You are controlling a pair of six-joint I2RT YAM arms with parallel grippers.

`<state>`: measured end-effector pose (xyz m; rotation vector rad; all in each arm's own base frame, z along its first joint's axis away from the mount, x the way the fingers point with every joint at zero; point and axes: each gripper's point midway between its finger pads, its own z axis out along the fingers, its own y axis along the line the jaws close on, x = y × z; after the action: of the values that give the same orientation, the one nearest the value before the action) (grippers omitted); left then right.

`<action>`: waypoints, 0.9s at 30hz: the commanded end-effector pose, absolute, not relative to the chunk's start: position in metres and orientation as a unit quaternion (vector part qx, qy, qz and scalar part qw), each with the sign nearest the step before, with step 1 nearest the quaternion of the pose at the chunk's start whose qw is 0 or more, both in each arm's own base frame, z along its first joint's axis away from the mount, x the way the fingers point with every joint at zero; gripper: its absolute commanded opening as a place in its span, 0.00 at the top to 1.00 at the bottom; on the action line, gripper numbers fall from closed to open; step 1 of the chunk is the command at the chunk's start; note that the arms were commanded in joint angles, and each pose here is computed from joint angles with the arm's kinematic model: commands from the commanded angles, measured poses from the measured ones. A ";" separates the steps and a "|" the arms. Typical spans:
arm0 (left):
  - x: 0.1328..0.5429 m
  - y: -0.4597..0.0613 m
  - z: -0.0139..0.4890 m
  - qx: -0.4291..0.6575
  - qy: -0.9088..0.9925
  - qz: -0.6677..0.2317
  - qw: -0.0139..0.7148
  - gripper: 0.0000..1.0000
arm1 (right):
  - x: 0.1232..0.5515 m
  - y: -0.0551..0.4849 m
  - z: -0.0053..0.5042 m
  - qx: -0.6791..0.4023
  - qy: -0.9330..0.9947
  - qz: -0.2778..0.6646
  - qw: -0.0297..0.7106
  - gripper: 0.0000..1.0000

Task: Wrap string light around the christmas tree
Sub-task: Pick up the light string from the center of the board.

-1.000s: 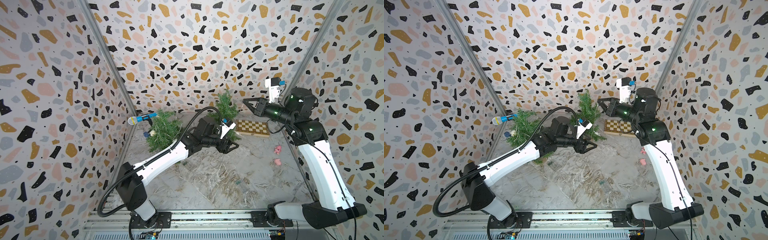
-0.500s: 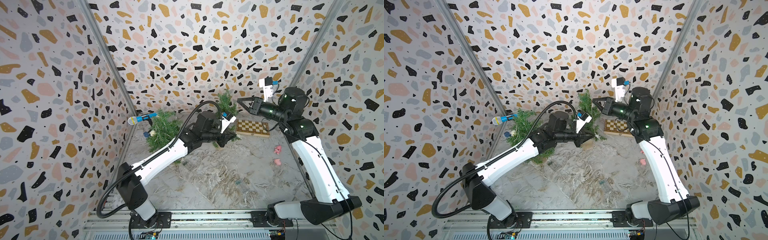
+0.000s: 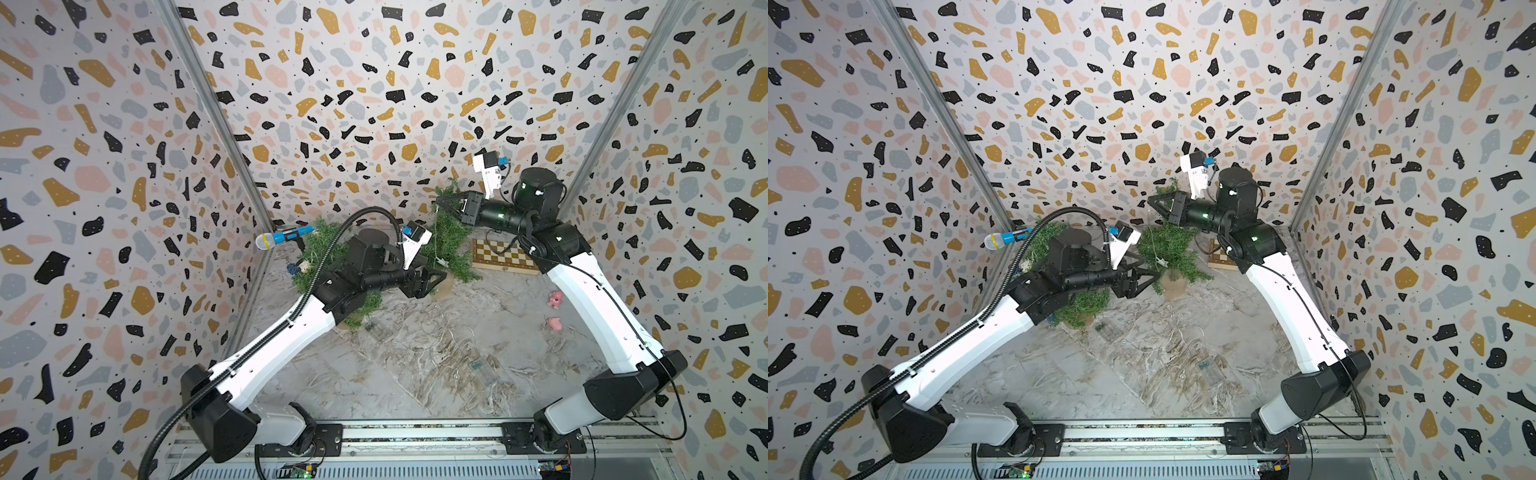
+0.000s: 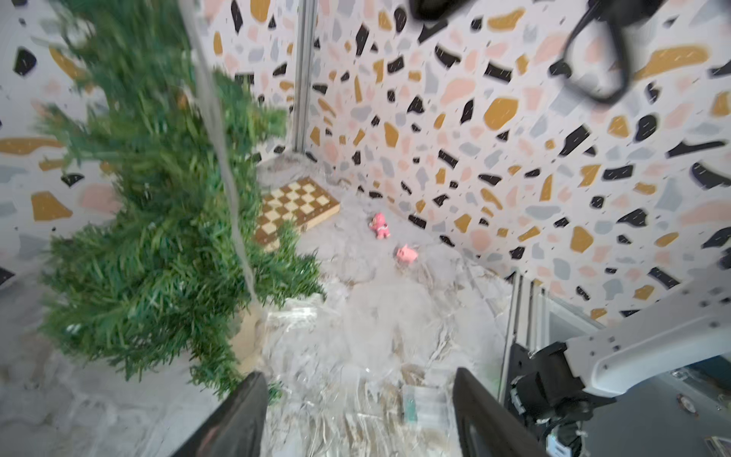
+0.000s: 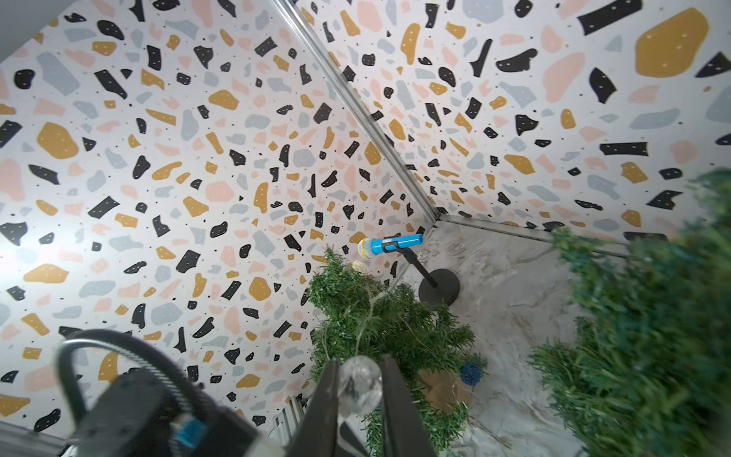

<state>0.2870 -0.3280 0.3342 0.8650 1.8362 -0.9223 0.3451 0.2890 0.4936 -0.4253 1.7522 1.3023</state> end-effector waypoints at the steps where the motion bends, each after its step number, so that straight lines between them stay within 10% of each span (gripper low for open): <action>1: 0.306 -0.338 0.337 0.354 0.713 -0.369 0.479 0.18 | 0.327 0.295 0.536 -0.200 0.664 0.547 0.470 1.00; 9: 0.333 -0.358 0.341 0.342 0.693 -0.391 0.500 0.36 | 0.329 0.306 0.540 -0.213 0.657 0.559 0.459 1.00; 18: 0.335 -0.333 0.353 0.298 0.680 -0.404 0.535 0.97 | 0.336 0.306 0.534 -0.213 0.658 0.564 0.452 1.00; 27: 0.319 -0.313 0.344 0.298 0.674 -0.401 0.545 0.79 | 0.338 0.310 0.540 -0.217 0.650 0.579 0.442 1.00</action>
<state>0.3231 -0.3143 0.3276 0.6926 1.6931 -0.9421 0.3507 0.3124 0.5091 -0.4948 1.7082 1.4069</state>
